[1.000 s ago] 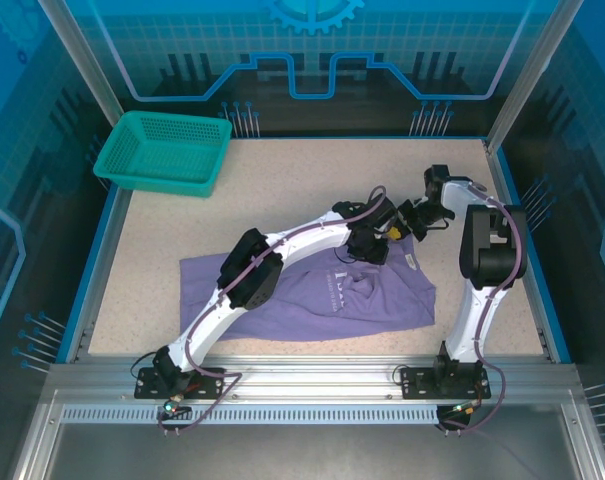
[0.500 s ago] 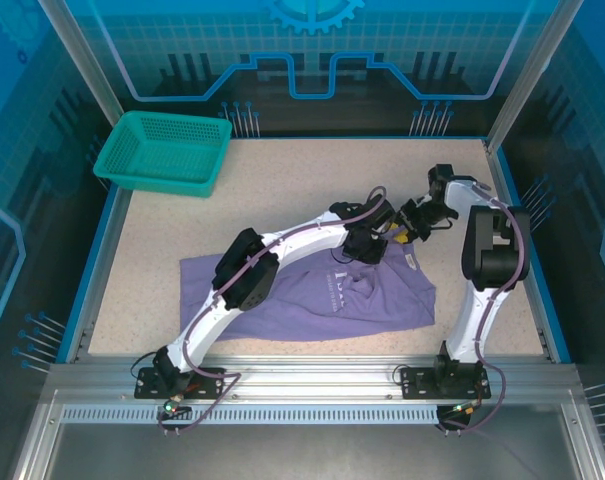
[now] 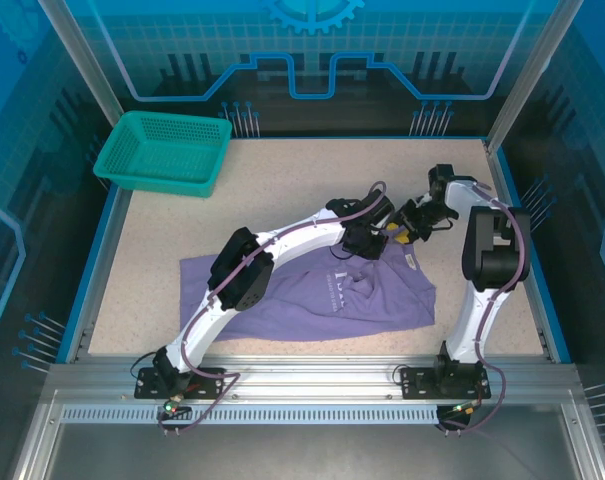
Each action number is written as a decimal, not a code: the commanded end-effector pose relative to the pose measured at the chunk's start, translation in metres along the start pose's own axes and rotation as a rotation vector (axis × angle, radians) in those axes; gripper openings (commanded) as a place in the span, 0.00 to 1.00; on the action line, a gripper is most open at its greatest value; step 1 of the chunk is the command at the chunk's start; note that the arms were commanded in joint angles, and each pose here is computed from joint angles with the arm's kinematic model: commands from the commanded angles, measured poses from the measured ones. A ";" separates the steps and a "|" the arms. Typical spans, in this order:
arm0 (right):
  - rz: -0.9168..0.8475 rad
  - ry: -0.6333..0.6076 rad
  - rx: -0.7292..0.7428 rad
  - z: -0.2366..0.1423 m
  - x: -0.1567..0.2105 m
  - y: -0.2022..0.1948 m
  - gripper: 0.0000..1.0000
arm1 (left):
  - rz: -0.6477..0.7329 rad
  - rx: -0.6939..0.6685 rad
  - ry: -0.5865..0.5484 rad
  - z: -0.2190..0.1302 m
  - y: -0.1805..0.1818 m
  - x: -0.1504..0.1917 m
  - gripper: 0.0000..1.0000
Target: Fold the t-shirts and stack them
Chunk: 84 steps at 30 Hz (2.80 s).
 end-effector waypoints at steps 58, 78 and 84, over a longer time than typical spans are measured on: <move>-0.017 0.226 0.091 -0.039 0.109 -0.081 0.00 | 0.473 0.046 0.096 -0.078 -0.010 0.070 0.05; 0.071 0.237 0.209 -0.027 0.116 -0.131 0.37 | 0.623 -0.215 0.157 -0.060 0.005 0.111 0.49; 0.077 0.052 0.141 -0.061 0.096 -0.107 0.50 | 0.316 -0.249 -0.011 -0.111 0.058 0.083 0.57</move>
Point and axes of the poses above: each hand's point on the last joint's axis, 136 mm out from that joint toward the fingers, its own z axis out along the fingers, its own y axis along the line the jaws close on, x = y × z, the point moved 5 cm from there along -z, back along the fingers, and after that the axes turned 8 degrees about z, right-handed, at the moved point
